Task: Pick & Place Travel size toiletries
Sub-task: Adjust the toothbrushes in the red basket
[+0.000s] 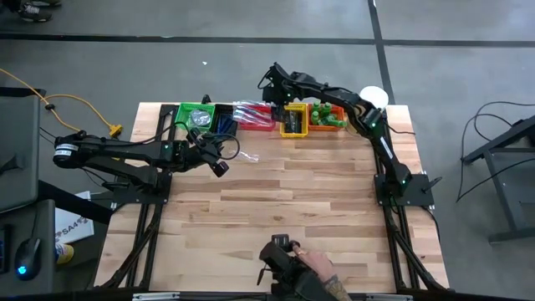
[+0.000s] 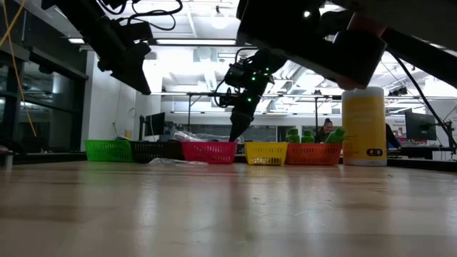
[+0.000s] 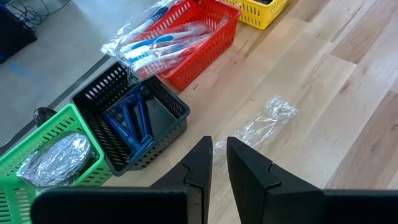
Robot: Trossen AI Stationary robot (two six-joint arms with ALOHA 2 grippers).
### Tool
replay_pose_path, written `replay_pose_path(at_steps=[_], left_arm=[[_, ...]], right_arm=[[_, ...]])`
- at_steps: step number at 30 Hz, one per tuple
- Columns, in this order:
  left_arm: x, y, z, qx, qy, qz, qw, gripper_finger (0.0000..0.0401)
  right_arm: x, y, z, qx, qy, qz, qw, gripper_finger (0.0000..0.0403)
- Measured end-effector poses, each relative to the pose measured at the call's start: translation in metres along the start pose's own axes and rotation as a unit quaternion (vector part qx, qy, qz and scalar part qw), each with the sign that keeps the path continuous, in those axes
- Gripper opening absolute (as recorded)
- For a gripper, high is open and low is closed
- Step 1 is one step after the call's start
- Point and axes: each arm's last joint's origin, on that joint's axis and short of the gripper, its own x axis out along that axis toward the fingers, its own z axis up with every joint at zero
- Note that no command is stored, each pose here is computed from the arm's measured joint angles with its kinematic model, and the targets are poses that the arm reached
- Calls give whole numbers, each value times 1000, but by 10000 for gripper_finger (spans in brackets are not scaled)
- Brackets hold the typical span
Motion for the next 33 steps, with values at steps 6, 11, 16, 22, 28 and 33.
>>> replay_pose_path(at_steps=[6,11,16,22,28,33], left_arm=[[0,0,0,0,0,0,1000,49],[0,0,0,0,0,0,1000,49],[0,0,0,0,0,0,1000,49],[0,0,0,0,1,-3,1000,49],[0,0,0,0,2,-4,1000,49],[0,0,0,0,2,-5,1000,49]], right_arm=[[0,1,0,5,2,3,1000,179],[6,5,-2,4,10,17,1000,147],[11,8,-2,0,11,20,1000,100],[11,9,1,-7,16,-5,1000,65],[11,9,0,-8,26,-14,1000,88],[11,9,0,-5,28,-14,999,77]])
